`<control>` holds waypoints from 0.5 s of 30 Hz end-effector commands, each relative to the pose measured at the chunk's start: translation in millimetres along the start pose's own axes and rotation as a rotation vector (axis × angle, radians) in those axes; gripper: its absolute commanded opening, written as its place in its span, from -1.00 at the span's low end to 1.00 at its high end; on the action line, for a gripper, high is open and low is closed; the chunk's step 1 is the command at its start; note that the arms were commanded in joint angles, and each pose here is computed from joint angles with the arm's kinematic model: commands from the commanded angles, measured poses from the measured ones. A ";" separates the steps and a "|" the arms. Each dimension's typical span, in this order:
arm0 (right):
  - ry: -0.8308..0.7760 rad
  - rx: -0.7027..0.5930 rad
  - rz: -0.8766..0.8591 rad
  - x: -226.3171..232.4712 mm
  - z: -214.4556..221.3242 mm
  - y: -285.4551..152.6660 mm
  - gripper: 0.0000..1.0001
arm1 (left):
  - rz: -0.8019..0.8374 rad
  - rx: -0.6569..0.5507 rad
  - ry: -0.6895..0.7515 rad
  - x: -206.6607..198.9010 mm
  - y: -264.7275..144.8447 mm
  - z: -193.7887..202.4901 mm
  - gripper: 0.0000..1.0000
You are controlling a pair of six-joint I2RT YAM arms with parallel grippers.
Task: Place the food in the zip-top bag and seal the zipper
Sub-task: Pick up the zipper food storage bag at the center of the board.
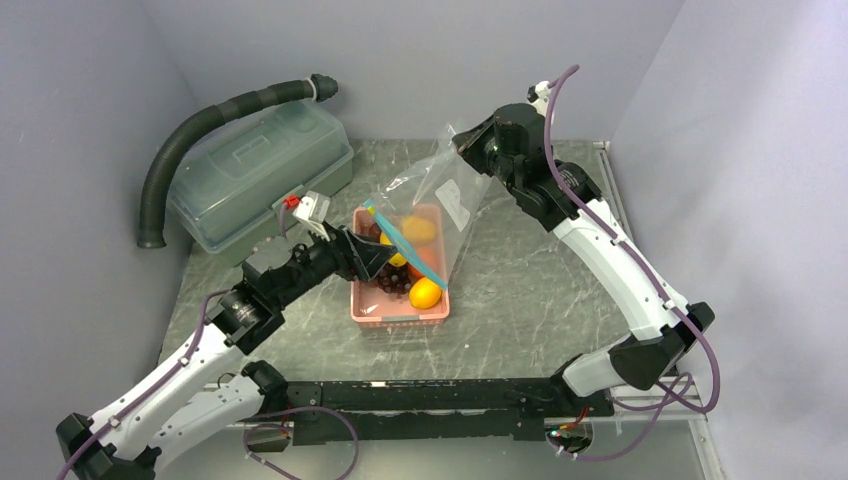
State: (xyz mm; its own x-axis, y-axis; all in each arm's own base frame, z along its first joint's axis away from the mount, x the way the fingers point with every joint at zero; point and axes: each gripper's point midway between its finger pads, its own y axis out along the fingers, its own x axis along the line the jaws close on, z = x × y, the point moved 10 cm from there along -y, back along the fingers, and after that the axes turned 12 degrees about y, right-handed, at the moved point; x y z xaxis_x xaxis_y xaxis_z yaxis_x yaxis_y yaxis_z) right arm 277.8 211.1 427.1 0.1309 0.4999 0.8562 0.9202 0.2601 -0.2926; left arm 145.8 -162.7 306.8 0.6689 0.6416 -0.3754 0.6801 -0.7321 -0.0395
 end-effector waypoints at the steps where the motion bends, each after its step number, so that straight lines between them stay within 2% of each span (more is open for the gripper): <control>1: 0.041 -0.048 -0.078 20.5 -11.2 -11.0 -1.00 | 0.006 -0.049 0.024 -0.7 -0.6 -6.1 0.49; 15: 0.045 -0.028 -0.086 22.4 -2.7 -9.3 -1.00 | 0.002 -0.043 0.019 1.7 10.8 -4.7 0.44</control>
State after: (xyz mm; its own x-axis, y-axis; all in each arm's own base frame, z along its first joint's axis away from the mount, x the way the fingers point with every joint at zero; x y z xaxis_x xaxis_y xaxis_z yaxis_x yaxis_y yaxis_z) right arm 274.3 216.3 428.0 0.1230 0.4941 0.8607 0.9179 0.2731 -0.2880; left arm 151.3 -167.1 302.2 0.6640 0.6459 -0.3767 0.6798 -0.7313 -0.0557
